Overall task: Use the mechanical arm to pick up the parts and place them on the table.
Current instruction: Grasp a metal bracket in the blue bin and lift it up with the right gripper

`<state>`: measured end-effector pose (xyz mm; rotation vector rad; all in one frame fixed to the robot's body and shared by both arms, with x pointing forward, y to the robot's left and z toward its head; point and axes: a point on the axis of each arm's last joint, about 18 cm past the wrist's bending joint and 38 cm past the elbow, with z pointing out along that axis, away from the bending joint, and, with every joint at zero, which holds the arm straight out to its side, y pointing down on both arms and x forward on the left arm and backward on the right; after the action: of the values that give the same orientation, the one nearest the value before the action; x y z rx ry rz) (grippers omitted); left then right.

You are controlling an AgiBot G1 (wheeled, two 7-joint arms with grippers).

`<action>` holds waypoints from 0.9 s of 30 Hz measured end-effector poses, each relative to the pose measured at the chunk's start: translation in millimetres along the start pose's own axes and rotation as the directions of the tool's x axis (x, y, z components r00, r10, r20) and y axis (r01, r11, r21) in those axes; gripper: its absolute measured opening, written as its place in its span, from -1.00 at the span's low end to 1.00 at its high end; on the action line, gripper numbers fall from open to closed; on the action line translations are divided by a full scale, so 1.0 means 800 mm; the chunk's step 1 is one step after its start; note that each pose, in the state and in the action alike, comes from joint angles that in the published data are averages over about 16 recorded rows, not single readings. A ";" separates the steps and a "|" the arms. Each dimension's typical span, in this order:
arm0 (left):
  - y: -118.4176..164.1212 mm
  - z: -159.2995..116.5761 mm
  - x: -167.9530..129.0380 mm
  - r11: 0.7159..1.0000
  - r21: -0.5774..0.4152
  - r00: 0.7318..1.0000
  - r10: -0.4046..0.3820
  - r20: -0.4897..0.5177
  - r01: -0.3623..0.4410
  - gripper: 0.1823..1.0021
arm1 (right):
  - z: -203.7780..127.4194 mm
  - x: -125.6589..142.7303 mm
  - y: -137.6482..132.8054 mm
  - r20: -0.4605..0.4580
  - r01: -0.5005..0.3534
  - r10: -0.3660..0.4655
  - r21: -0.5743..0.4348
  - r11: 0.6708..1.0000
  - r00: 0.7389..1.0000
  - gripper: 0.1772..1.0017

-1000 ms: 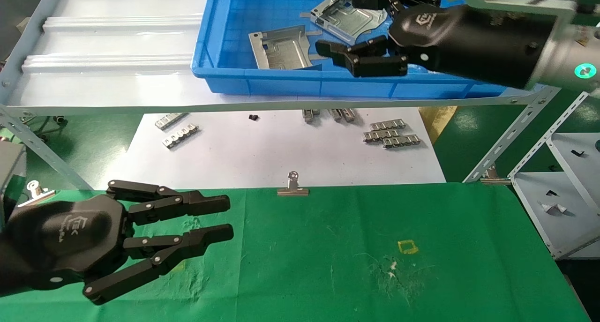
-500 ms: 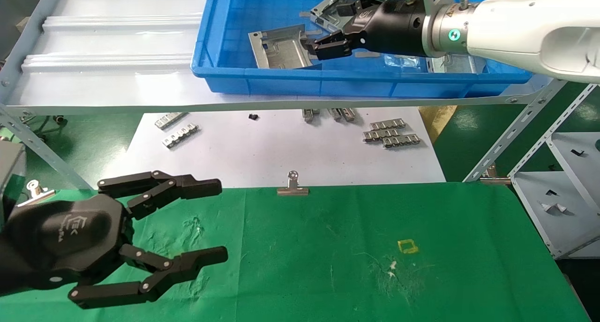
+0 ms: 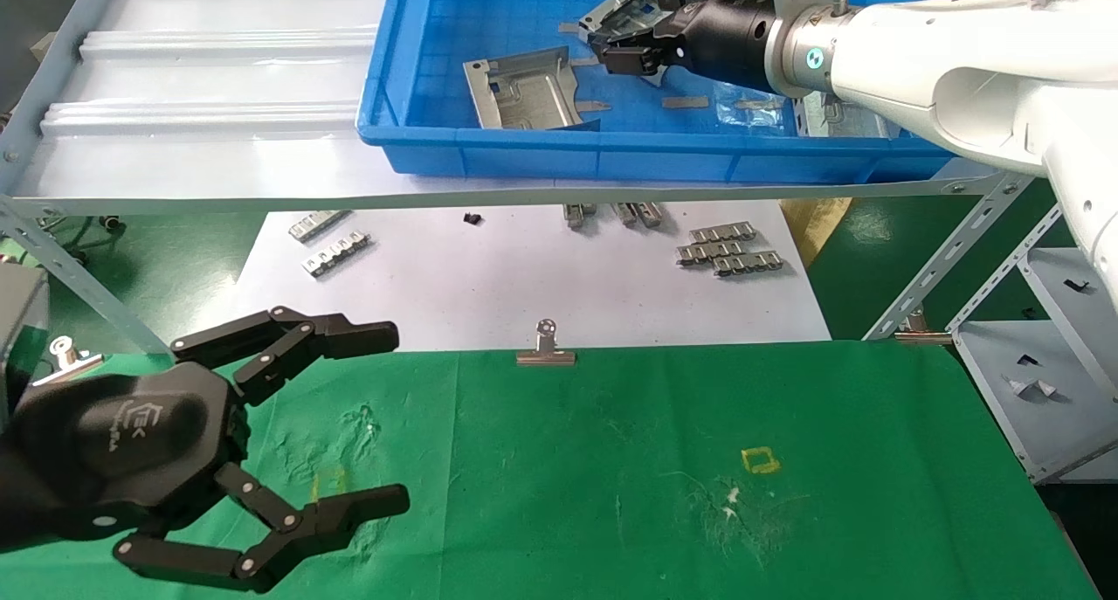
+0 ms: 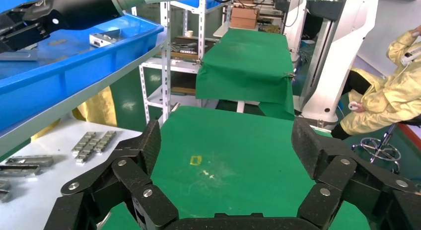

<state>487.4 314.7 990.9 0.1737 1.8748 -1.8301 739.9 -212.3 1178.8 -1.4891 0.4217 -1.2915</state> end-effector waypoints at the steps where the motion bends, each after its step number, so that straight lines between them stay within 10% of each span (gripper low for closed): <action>1: 0.000 0.000 0.000 1.000 0.000 1.000 0.000 0.000 0.000 0.78 | 0.001 0.000 0.001 -0.002 -0.003 0.003 0.000 1.000 1.000 0.76; 27: 0.000 0.000 0.000 1.000 0.000 1.000 0.000 0.000 0.000 1.00 | 0.008 -0.006 0.001 -0.026 -0.005 0.005 0.000 1.000 1.000 -0.56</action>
<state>487.4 314.7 990.9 0.1737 1.8748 -1.8301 743.8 -205.9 1176.6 -1.4718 0.4422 -1.3078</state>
